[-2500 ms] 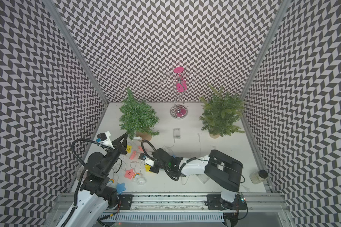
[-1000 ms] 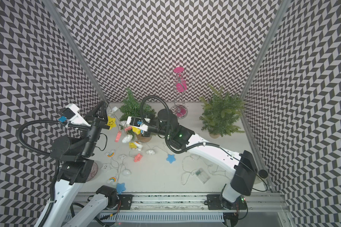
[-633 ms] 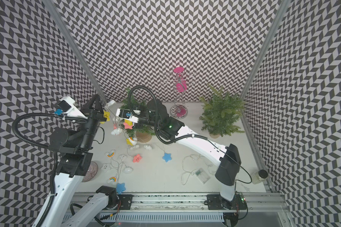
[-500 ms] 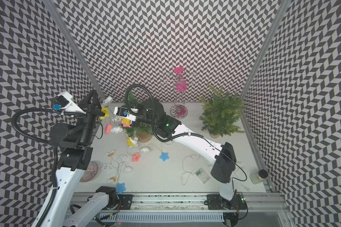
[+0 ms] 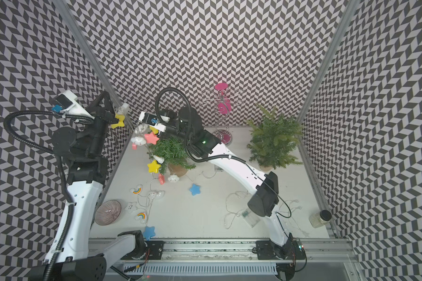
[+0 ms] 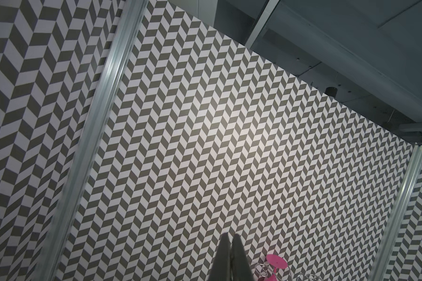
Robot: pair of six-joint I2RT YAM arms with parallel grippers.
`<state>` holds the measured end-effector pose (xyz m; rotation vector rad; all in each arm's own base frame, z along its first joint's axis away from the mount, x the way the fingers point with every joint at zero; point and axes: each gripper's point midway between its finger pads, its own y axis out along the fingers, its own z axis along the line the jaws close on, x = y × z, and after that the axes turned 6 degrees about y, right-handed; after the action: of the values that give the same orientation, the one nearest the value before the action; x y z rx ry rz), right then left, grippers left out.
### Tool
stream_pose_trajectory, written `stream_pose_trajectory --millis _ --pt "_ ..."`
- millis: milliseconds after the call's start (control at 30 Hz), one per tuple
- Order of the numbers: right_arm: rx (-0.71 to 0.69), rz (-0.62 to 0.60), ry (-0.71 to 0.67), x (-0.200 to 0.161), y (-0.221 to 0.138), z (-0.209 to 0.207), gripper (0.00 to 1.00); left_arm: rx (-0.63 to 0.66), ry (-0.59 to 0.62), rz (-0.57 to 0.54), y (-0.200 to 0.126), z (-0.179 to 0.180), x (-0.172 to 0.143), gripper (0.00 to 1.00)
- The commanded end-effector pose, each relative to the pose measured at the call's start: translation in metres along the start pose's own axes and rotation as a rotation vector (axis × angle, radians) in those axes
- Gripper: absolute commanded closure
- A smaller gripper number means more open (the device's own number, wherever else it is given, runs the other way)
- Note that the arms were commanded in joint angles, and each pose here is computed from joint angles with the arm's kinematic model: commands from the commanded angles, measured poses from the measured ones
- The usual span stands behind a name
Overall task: Wrap string light around the christmas tree
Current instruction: Pick up the light string from the center of the board.
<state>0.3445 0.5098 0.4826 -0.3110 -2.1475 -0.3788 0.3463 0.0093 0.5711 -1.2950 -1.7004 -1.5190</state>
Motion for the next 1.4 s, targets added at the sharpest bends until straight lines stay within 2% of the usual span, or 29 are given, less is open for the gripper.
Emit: stream_pose_trajectory --millis 0,133,233,467,567,767,967,1100,1167,1267,1367 --pt "0.007 -0.103 -0.03 0.023 -0.003 -0.002 1.0 -0.047 -0.019 0.008 -0.002 -0.006 0.001 1.0" --pt "-0.003 -0.134 -0.056 0.032 -0.002 -0.005 1.0 -0.023 0.017 -0.056 -0.015 -0.009 0.023 1.0" --pt "-0.037 -0.162 -0.075 0.041 -0.003 -0.014 1.0 -0.016 0.032 -0.045 -0.002 -0.006 0.027 1.0" --pt "-0.086 -0.187 -0.053 0.038 0.0 -0.042 1.0 -0.072 -0.016 0.07 0.038 0.012 -0.023 1.0" --pt "-0.097 -0.189 -0.058 0.041 -0.005 -0.046 1.0 -0.097 -0.021 0.07 0.031 0.012 -0.036 1.0" --pt "-0.227 -0.227 -0.059 0.035 -0.015 -0.091 1.0 -0.128 -0.022 0.073 0.027 0.011 -0.05 1.0" --pt "-0.184 -0.296 -0.068 0.046 -0.014 -0.084 1.0 -0.142 -0.044 0.109 0.038 0.018 -0.07 1.0" --pt "-0.232 -0.345 -0.083 0.06 -0.018 -0.091 1.0 -0.17 -0.06 0.136 0.048 0.019 -0.084 1.0" --pt "-0.268 -0.352 -0.086 0.059 -0.017 -0.097 1.0 -0.16 -0.068 0.147 0.05 0.024 -0.092 1.0" --pt "-0.246 -0.376 -0.077 0.056 -0.013 -0.091 1.0 -0.156 -0.087 0.16 0.047 0.028 -0.105 1.0" --pt "-0.234 -0.38 -0.11 0.051 -0.004 -0.078 1.0 -0.22 -0.1 0.191 0.045 0.02 -0.12 1.0"
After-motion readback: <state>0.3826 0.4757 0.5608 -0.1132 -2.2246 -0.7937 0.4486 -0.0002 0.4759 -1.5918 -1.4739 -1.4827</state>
